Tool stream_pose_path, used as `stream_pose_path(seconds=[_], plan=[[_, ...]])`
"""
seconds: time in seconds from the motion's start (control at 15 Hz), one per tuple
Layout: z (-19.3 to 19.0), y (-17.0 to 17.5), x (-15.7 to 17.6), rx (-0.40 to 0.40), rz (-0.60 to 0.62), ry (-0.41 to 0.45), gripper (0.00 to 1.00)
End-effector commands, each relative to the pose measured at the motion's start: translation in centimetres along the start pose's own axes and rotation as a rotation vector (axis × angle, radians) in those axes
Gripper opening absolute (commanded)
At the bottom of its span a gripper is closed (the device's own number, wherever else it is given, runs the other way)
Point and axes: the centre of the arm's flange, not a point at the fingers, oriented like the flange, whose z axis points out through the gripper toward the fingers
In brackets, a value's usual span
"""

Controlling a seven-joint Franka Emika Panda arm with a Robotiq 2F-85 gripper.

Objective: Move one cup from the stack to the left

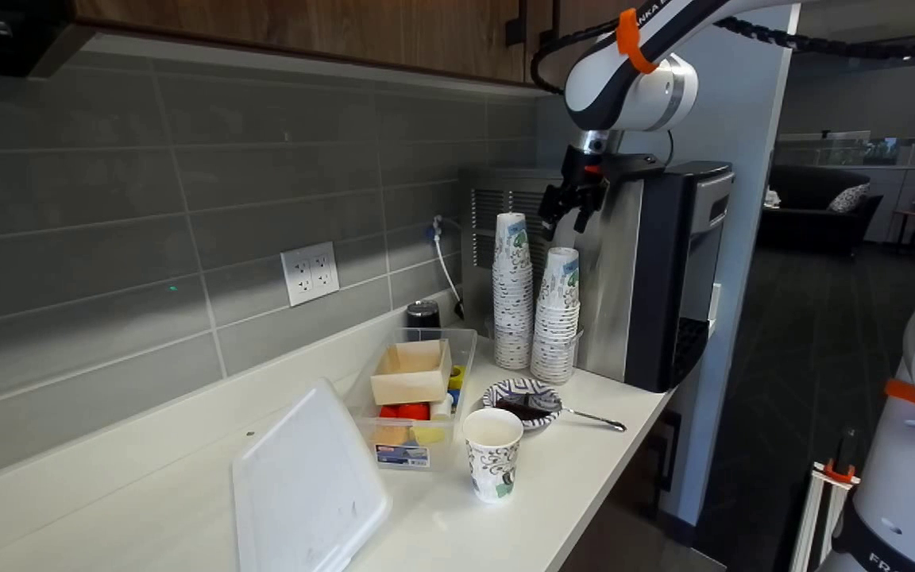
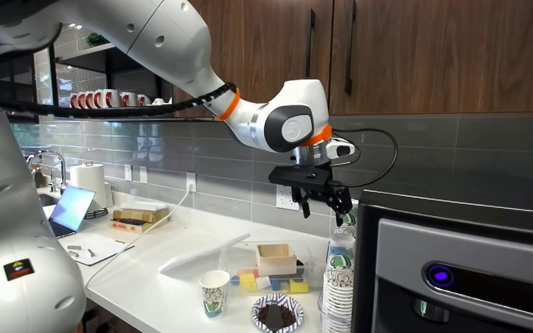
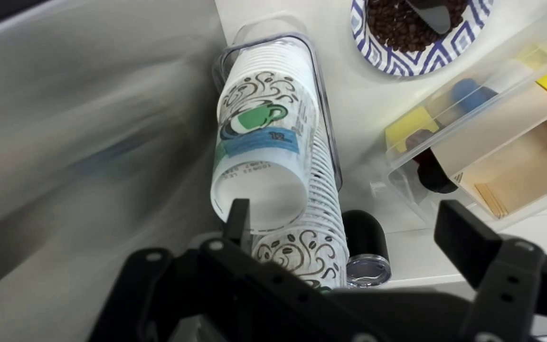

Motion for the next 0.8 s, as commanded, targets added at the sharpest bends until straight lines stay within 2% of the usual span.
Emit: stream_pose_path(seconds=[0.0,0.4,0.73], plan=[[0.0,0.0,0.0,0.000,0.000,0.000,1.00],[2.1,-1.2,1.5,-0.007,-0.004,-0.037,1.00],[3.2,-1.8,2.1,-0.037,0.041,-0.035,1.00]])
